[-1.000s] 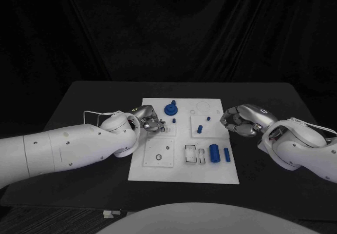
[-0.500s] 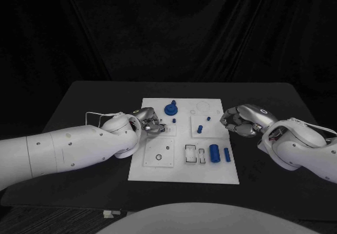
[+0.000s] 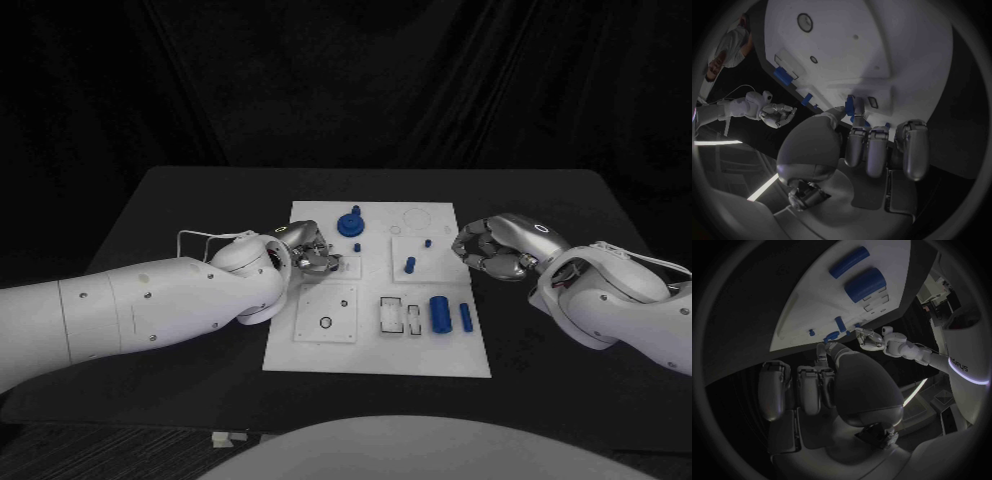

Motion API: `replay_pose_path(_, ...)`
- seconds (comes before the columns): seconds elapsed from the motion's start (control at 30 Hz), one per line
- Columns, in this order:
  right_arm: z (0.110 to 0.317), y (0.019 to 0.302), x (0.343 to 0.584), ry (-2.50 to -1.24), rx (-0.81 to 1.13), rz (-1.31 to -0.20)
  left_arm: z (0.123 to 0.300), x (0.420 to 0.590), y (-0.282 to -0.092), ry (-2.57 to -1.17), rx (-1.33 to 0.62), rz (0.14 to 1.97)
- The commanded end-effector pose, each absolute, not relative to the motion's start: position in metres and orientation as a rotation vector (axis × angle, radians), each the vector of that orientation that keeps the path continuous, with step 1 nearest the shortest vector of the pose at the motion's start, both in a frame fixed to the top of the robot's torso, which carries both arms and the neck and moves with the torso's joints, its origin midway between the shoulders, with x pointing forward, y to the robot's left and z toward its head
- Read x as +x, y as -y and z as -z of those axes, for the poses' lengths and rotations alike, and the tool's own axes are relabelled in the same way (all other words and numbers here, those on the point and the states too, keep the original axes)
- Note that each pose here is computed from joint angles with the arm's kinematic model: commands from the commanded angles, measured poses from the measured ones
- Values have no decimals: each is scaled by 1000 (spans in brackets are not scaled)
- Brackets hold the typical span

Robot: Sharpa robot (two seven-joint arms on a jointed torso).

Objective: Assemble the parts on the task board

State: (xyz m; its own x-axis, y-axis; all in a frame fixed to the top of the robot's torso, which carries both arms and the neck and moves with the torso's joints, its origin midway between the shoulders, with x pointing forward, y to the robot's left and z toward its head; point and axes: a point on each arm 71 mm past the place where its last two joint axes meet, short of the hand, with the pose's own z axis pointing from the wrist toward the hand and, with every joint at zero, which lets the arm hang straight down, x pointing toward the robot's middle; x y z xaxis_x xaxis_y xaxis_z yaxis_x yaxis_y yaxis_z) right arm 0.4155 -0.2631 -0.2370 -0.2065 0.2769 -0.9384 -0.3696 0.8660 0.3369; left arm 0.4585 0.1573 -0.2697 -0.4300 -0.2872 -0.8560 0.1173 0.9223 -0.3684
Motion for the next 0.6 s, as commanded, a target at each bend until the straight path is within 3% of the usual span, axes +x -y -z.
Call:
replay_pose_path(0.03, 237, 263, 415, -1672, -70, -583, 272, 456, -156, -1961, -116, 474)
replay_pose_path(0.6, 237, 264, 414, -1674, -70, -583, 275, 455, -156, -1968, -118, 472)
